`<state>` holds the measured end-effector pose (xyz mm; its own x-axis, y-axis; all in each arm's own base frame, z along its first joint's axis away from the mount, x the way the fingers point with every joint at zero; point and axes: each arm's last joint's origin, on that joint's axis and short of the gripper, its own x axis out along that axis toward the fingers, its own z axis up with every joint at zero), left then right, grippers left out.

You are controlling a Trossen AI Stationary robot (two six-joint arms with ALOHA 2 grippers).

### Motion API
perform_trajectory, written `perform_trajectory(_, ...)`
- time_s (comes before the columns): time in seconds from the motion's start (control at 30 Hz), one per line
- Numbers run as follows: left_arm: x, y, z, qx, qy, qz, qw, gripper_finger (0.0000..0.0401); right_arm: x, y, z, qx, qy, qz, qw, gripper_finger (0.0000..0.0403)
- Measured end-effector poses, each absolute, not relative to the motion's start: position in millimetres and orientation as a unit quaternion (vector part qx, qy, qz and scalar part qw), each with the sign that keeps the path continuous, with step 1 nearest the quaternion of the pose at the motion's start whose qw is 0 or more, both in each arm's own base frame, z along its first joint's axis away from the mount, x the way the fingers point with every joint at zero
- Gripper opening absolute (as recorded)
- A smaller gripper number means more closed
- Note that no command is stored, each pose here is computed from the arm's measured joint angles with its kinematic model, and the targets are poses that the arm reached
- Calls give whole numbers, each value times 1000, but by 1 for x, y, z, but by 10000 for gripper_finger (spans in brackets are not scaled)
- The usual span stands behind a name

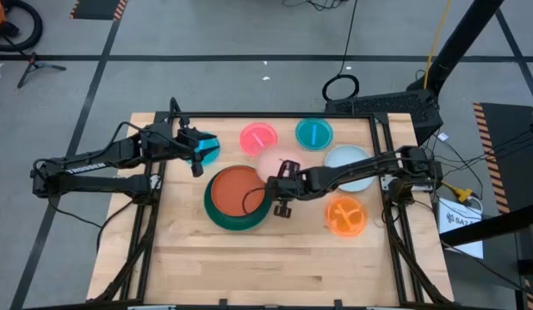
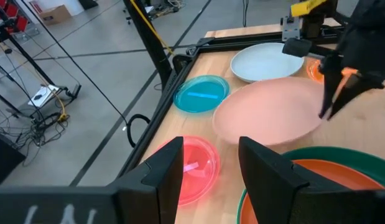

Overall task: Stack plastic plates
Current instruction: Stack the pink plate on top of the orange plate

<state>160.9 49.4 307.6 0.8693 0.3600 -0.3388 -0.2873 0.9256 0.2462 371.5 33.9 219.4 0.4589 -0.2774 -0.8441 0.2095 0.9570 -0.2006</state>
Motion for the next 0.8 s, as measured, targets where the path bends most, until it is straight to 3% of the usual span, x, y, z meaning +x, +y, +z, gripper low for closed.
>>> perform_trajectory(0.3, 161, 50, 308, 92, 192, 169, 962, 161, 402, 42, 234, -86, 363, -22, 927, 5)
perform_trajectory(0.6, 161, 49, 308, 81, 188, 171, 964, 161, 417, 52, 211, -128, 349, 34, 928, 7)
perform_trajectory(0.8, 161, 49, 307, 80, 190, 170, 964, 161, 417, 52, 211, -124, 346, 33, 929, 40)
